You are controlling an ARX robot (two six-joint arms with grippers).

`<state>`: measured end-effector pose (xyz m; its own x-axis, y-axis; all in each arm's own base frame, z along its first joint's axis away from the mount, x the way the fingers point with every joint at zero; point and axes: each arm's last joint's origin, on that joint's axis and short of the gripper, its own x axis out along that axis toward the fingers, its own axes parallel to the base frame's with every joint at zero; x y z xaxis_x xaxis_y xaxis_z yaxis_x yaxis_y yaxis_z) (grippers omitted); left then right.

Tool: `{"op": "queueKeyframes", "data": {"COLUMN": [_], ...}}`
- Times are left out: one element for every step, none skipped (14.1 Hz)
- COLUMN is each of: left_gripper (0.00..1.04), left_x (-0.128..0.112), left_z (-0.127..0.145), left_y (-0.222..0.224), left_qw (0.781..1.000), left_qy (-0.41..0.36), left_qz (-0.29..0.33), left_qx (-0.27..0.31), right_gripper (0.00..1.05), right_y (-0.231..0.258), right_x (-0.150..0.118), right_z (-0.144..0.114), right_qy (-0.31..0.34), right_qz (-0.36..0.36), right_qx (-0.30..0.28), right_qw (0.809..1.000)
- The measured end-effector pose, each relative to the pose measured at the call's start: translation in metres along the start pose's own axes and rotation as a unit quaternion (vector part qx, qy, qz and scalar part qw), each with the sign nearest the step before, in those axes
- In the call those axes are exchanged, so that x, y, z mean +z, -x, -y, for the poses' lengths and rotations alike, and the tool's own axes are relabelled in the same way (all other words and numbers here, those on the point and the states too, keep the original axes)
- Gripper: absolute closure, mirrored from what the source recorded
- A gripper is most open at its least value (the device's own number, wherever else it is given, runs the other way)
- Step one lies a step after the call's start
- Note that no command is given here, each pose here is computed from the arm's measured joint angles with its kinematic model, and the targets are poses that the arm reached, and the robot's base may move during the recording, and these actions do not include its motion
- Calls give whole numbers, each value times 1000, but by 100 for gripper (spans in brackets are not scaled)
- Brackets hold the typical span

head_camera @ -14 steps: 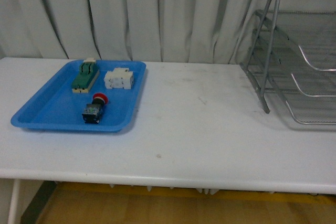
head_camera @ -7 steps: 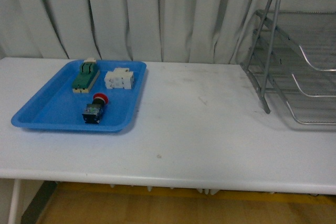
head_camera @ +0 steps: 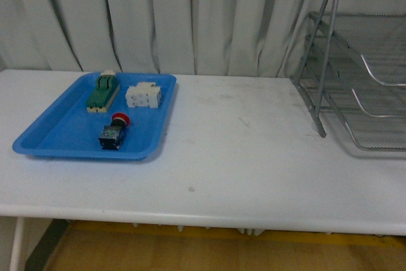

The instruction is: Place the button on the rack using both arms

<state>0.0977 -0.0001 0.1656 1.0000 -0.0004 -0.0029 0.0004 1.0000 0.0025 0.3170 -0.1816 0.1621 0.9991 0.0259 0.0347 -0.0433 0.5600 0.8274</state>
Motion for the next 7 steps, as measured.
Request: {"op": "queueKeyframes", "data": {"left_gripper": [7,7,7,7,7,7,7], "left_x": [0,0,0,0,0,0,0], "left_z": [0,0,0,0,0,0,0], "left_y": [0,0,0,0,0,0,0], "left_qw": [1000,1000,1000,1000,1000,1000,1000], "left_qy": [0,0,0,0,0,0,0], "left_qz": [0,0,0,0,0,0,0], "left_qx": [0,0,0,0,0,0,0], "right_gripper": [6,6,6,6,6,6,6], "right_y": [2,2,2,2,3,3,4], "right_x": [-7,-14,-21,-32,-40,-47,-51], "right_z": [8,15,24,41,54,63,68], "right_qy": [-33,-62,-99,-152,-183,-204,-216], "right_qz": [-6,-16,-33,-49,-56,-62,-66], "right_qx": [15,23,16,-5,-22,-34,-44], "right_qw": [999,998,994,987,981,976,973]}}
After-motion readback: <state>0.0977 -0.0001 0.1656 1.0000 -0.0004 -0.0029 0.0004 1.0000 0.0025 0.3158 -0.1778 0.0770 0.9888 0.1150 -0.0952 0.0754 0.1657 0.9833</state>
